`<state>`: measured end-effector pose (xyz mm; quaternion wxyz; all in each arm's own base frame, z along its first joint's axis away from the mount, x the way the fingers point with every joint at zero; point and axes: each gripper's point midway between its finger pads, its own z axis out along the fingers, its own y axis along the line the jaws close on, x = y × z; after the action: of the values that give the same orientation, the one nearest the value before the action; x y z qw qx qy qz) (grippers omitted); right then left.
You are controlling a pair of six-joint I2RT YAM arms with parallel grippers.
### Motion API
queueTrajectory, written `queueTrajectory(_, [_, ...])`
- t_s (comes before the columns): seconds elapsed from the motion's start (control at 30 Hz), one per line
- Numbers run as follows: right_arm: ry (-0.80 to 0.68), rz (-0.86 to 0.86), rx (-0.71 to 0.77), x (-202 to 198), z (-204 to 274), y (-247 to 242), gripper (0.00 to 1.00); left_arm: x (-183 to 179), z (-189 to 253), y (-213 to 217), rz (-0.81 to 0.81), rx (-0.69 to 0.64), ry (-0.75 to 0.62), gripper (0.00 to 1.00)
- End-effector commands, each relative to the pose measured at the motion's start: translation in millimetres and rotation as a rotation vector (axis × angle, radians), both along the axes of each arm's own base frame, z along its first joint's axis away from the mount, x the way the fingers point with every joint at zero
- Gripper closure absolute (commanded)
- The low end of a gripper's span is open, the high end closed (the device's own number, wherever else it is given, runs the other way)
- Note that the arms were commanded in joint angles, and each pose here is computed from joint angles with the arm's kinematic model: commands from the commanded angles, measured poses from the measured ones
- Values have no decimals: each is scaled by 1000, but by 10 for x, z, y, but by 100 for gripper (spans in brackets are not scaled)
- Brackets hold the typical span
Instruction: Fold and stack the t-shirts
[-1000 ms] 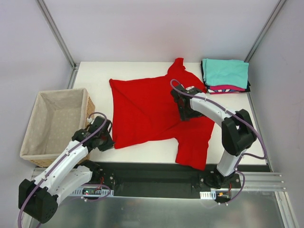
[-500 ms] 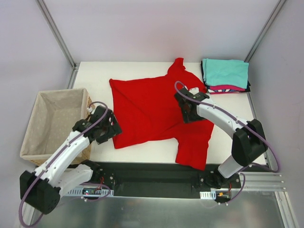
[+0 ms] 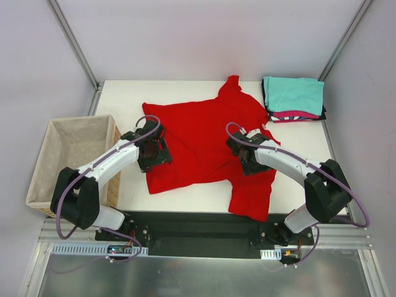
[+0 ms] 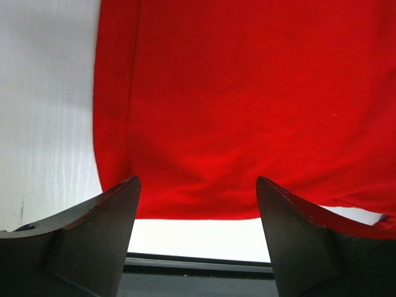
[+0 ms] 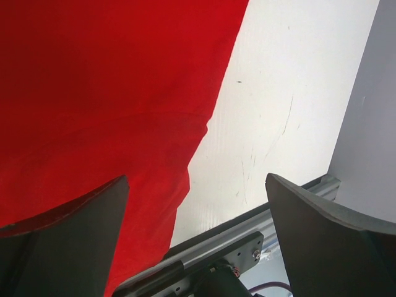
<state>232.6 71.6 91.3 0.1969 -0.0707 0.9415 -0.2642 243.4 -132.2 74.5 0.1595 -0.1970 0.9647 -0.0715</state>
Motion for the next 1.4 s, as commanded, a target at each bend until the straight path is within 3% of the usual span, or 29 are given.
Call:
queueTrajectory(0.0, [-25, -21, -34, -52, 37, -71, 3, 69, -20, -189, -38, -56, 6, 25])
queueTrajectory(0.37, [19, -34, -161, -165, -100, -221, 3, 39, -234, -220, -36, -55, 48, 27])
queueTrajectory(0.8, [98, 0, -418, -45, -192, -139, 3, 191, -310, -180, -38, -10, 46, 26])
queueTrajectory(1.37, [158, 10, -548, -36, -200, -189, 3, 229, -760, 215, 93, -27, 155, 28])
